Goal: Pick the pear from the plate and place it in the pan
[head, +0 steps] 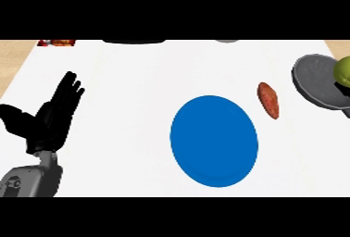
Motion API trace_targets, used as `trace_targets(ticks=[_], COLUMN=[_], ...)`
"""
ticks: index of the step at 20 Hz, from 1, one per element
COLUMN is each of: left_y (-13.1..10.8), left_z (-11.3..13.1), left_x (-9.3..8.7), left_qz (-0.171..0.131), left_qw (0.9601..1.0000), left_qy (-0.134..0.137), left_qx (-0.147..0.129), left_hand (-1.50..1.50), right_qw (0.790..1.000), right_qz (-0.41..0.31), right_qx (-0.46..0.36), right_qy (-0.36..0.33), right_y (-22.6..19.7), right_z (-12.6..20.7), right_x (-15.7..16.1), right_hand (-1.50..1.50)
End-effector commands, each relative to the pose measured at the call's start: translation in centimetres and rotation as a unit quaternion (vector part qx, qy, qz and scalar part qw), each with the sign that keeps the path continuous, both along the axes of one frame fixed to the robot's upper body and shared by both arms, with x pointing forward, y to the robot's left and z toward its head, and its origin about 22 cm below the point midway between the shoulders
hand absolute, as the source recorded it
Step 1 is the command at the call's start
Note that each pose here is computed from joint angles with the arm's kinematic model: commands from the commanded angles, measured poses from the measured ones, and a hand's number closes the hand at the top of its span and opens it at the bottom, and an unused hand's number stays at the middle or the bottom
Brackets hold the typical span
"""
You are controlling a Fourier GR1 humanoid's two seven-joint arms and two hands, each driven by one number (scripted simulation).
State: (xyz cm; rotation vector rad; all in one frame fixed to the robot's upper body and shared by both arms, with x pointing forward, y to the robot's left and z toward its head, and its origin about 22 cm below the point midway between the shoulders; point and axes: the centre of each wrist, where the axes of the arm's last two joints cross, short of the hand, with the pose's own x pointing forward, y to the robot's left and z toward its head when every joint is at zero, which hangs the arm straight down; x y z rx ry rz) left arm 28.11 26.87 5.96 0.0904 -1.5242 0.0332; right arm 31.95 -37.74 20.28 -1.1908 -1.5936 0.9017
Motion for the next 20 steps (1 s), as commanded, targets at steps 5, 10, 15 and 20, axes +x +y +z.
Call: trace_targets(ticks=[5, 10, 15, 20], left_y=[0.2, -0.3, -1.2, -2.2], left_z=[0.6, 0.3, 0.6, 0.9], left_x=[0.3, 0.4, -0.2, 1.2], left_qz=[-0.009, -0.014, -0.021, -0.026], left_qw=[0.9999, 0.9999, 0.9997, 0.9994], left_qy=[-0.011, -0.006, -0.008, -0.020], left_qx=[-0.001, 0.004, -0.006, -0.004], left_hand=[0.00, 0.00, 0.00, 0.00], right_qw=[0.999, 0.999, 0.998, 0.999], right_qz=[-0.030, -0.015, 0.018, -0.006], right_qx=[0.037, 0.049, 0.049, 0.019], right_qy=[-0.006, 0.000, 0.025, 0.043], right_y=[-8.4, -9.6, -9.8, -9.1], right_z=[-4.1, -5.5, -8.9, -11.0], right_x=[2.6, 4.3, 4.3, 4.6], right_hand=[1.50, 1.50, 1.50, 1.50])
